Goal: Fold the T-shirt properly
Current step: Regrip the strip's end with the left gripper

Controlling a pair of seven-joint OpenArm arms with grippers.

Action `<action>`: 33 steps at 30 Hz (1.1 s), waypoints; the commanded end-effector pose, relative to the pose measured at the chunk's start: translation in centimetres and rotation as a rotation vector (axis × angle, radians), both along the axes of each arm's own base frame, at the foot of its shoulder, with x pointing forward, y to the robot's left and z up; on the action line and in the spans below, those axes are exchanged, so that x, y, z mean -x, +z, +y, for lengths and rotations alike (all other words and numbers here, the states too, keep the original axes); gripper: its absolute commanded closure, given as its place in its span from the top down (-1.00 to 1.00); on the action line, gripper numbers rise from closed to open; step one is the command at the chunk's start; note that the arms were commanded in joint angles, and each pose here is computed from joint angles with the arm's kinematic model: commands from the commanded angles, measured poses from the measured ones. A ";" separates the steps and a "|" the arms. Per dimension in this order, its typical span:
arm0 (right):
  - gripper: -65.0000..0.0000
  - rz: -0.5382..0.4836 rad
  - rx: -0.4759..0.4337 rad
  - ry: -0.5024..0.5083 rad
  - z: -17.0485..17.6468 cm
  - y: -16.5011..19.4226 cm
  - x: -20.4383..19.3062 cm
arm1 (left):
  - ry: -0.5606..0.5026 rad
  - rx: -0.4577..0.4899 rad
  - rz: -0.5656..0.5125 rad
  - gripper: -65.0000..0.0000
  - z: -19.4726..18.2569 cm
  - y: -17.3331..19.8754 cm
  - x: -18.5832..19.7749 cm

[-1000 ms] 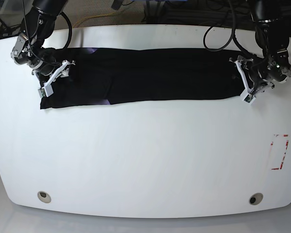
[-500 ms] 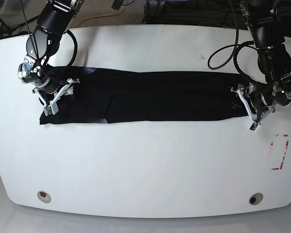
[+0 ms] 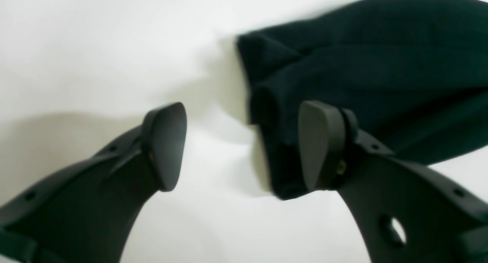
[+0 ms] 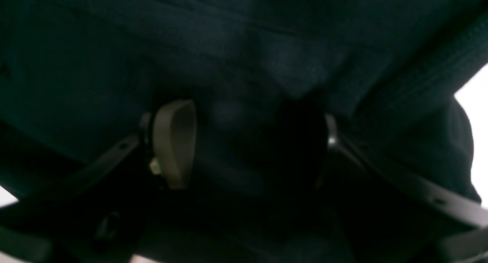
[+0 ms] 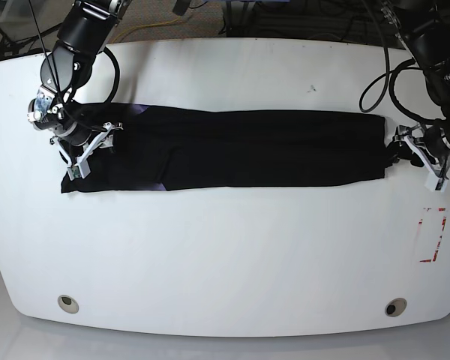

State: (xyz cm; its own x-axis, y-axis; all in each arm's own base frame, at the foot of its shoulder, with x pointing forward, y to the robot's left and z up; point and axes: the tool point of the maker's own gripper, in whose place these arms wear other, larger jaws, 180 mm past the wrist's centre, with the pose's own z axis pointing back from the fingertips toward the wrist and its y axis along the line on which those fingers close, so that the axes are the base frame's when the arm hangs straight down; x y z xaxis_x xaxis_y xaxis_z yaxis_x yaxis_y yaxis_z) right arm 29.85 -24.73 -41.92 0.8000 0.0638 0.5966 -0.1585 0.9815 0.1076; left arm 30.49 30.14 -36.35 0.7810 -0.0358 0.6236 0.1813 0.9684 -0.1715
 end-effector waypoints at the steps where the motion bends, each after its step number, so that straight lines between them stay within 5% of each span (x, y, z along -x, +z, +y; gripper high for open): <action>1: 0.19 -0.004 0.022 -0.004 -0.7 0.5 -0.3 | 0.005 0.004 -0.024 0.32 0.5 0.7 -0.5; 12: 0.19 -0.006 0.020 -0.004 -0.6 0.5 -0.3 | 0.020 0.138 0.053 0.32 -2.8 -3.2 0.5; 26: 0.19 -0.003 0.016 -0.004 -0.5 0.4 -0.3 | 0.030 0.194 0.011 0.29 -4.7 -3.5 -0.3; 29: 0.19 -0.004 0.016 -0.006 -0.6 0.4 -0.3 | 0.016 0.193 0.013 0.04 -5.1 -3.6 -0.4; 33: 0.19 -0.002 0.015 -0.010 -0.7 0.4 -0.2 | -0.026 0.181 0.021 -0.72 -6.2 -3.7 -0.5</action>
